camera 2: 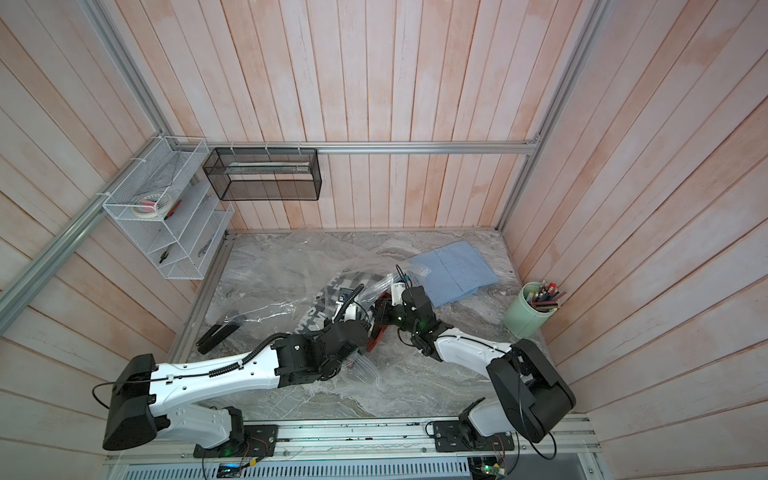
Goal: Take the shirt out of the vacuum bag
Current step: Take out the shirt from the vacuum bag.
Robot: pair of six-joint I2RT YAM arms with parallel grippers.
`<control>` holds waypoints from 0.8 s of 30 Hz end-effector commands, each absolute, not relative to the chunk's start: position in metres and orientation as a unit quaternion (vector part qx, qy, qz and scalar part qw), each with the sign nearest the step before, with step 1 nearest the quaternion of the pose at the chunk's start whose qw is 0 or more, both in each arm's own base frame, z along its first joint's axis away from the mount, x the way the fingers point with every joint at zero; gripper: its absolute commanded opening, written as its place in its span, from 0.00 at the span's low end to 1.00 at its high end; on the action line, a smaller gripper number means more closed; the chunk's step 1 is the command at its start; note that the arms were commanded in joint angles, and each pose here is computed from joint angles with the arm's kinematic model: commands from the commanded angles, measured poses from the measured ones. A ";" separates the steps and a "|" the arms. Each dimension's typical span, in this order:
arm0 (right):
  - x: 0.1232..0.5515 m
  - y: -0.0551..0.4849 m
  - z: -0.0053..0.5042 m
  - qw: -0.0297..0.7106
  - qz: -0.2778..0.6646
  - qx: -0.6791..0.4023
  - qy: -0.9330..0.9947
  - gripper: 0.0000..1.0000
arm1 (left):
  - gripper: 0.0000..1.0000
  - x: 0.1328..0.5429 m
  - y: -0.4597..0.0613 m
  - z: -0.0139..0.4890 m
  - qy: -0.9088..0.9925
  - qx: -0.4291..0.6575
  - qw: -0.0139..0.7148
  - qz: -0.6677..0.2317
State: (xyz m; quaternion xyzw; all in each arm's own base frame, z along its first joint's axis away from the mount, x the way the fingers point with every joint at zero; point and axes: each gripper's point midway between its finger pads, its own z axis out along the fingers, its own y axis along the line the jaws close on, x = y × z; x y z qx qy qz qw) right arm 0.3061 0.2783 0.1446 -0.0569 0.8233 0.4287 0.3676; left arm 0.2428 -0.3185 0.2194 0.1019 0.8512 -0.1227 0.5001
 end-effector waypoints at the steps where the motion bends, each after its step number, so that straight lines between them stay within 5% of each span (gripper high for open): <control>1: 0.298 0.280 0.143 0.363 0.436 -0.077 0.820 0.10 | 0.00 0.243 -0.314 0.220 0.851 0.094 0.505 -0.113; 12: 0.291 0.272 0.128 0.353 0.412 -0.080 0.836 0.26 | 0.00 0.242 -0.313 0.219 0.851 0.094 0.504 -0.111; 18: 0.293 0.276 0.126 0.346 0.416 -0.080 0.837 0.00 | 0.00 0.242 -0.312 0.218 0.852 0.093 0.504 -0.111; 24: 0.292 0.276 0.144 0.358 0.424 -0.084 0.828 0.00 | 0.00 0.242 -0.311 0.215 0.853 0.090 0.502 -0.110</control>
